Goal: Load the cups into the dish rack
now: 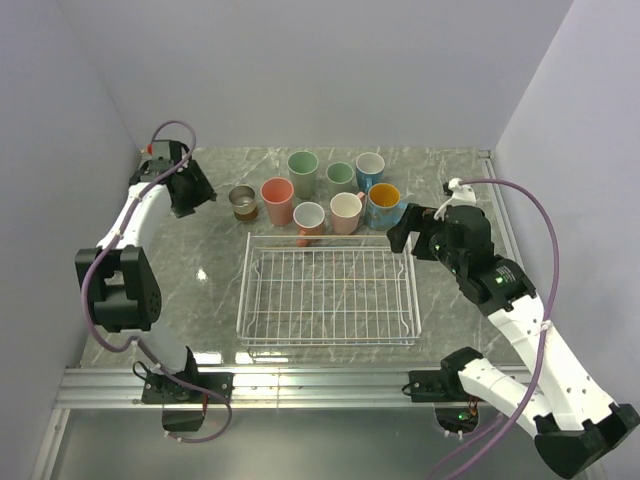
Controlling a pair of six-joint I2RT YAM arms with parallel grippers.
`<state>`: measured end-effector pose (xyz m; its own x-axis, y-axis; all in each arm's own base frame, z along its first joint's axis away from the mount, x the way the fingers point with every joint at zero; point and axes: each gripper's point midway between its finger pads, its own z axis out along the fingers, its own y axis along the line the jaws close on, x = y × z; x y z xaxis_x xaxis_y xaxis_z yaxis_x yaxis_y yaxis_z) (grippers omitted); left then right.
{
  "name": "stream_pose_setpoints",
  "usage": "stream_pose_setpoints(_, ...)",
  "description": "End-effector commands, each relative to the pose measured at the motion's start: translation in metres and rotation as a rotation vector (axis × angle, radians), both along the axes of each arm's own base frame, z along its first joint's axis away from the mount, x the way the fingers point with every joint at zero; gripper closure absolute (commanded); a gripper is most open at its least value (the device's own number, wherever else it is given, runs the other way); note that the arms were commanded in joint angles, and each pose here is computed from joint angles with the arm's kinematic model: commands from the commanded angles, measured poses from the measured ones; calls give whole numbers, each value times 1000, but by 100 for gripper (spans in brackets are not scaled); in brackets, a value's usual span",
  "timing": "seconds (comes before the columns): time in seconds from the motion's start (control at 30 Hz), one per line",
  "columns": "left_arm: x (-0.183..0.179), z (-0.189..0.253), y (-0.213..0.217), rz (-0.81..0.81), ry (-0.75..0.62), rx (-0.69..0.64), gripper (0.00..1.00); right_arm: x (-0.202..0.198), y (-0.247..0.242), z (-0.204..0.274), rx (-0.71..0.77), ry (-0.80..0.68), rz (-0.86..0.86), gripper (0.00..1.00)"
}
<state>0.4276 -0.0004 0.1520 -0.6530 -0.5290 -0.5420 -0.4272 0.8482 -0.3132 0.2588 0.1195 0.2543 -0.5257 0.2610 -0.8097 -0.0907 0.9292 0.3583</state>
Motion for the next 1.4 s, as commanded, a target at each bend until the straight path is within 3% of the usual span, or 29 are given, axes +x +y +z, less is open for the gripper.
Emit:
stream_pose_setpoints(0.0,25,20,-29,-107,-88,-33,33,6,9,16,21,-41,31,1)
stream_pose_setpoints(0.27,50,4,-51,-155,-55,-28,38,13,20,-4,-19,91,60,7)
stream_pose_setpoints(0.5,64,-28,-55,-158,14,-10,41,19,18,5,-23,29,55,7)
stream_pose_setpoints(0.63,71,-39,-58,-163,36,1,48,23,18,4,-32,27,50,7)
stream_pose_setpoints(0.9,79,-50,-62,-188,62,7,71,29,21,3,-34,52,42,8)
stream_pose_setpoints(0.93,79,-52,-62,-189,66,8,82,30,22,3,-31,52,45,8)
stream_pose_setpoints(1.03,78,-54,-61,-194,81,16,100,29,22,3,-24,59,44,8)
stream_pose_setpoints(1.37,61,-25,-51,-189,59,56,100,23,17,26,-9,12,31,8)
